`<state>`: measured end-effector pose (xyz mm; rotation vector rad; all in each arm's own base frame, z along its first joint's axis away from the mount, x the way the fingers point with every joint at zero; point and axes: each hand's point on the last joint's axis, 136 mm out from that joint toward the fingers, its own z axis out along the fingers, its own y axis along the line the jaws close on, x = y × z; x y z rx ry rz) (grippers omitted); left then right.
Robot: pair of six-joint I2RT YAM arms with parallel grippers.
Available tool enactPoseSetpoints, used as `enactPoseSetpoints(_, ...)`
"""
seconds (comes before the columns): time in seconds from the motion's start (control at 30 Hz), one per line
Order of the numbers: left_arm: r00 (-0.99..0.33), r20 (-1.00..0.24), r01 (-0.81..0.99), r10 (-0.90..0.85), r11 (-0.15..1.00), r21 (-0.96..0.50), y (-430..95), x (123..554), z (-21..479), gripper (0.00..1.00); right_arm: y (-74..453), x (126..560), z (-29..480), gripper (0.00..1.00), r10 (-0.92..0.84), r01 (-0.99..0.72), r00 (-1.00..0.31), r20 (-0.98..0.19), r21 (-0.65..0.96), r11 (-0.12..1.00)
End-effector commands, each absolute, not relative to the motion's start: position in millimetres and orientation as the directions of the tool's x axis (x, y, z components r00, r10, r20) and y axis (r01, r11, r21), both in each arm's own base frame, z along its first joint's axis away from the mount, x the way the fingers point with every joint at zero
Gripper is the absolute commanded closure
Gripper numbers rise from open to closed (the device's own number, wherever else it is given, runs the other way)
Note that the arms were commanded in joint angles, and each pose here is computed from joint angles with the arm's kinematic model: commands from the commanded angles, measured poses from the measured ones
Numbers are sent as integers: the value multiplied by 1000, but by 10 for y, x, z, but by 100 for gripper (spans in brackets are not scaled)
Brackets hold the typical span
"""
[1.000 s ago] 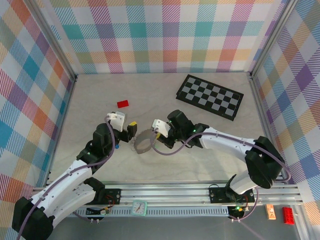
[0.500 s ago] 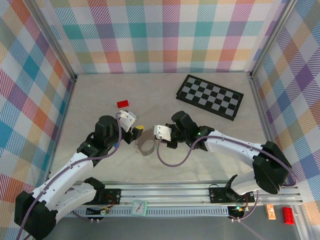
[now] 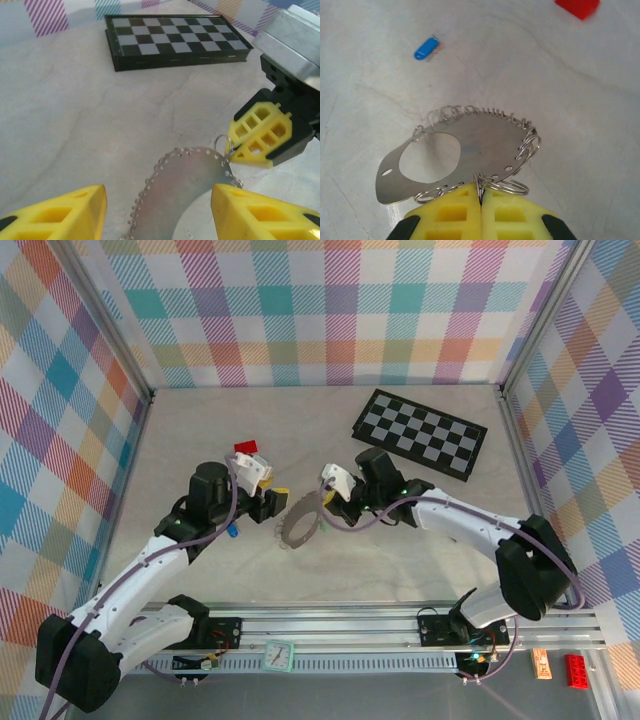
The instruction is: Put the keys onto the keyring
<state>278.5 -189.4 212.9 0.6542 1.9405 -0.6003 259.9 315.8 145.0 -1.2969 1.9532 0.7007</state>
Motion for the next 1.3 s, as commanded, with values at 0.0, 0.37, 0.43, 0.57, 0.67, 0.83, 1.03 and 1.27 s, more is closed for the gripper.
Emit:
enactPoseSetpoints(0.0,-434,-898,583,72,783,-219,-1816,2859,2117,43,3147,2494,1278,100,-517,-851,-495,-698,270,451)
enactPoseSetpoints(0.37,-454,-891,522,15,814,-253,-1783,2990,2005,42,2957,2281,649,100,-617,-779,-623,-481,304,549)
enactPoseSetpoints(0.43,-451,-892,517,12,819,-250,-1776,3009,2002,42,2955,2197,577,100,-645,-787,-615,-454,297,541)
enactPoseSetpoints(0.57,-448,-894,513,9,821,-249,-1779,3040,1976,41,2859,2202,426,100,-662,-771,-633,-401,249,586)
enactPoseSetpoints(0.67,-446,-895,516,9,819,-249,-1793,3057,1972,41,2786,2293,397,100,-656,-755,-646,-390,194,627)
enactPoseSetpoints(0.83,-448,-894,520,11,816,-251,-1808,3065,1952,40,2744,2434,371,97,-660,-739,-655,-367,127,662)
enactPoseSetpoints(1.03,-440,-898,509,10,826,-241,-1773,3064,1947,37,2668,2557,408,77,-637,-702,-679,-364,68,709)
enactPoseSetpoints(1.27,-442,-897,485,-17,837,-255,-1741,3080,1903,36,2649,2459,630,65,-578,-672,-704,-412,125,730)
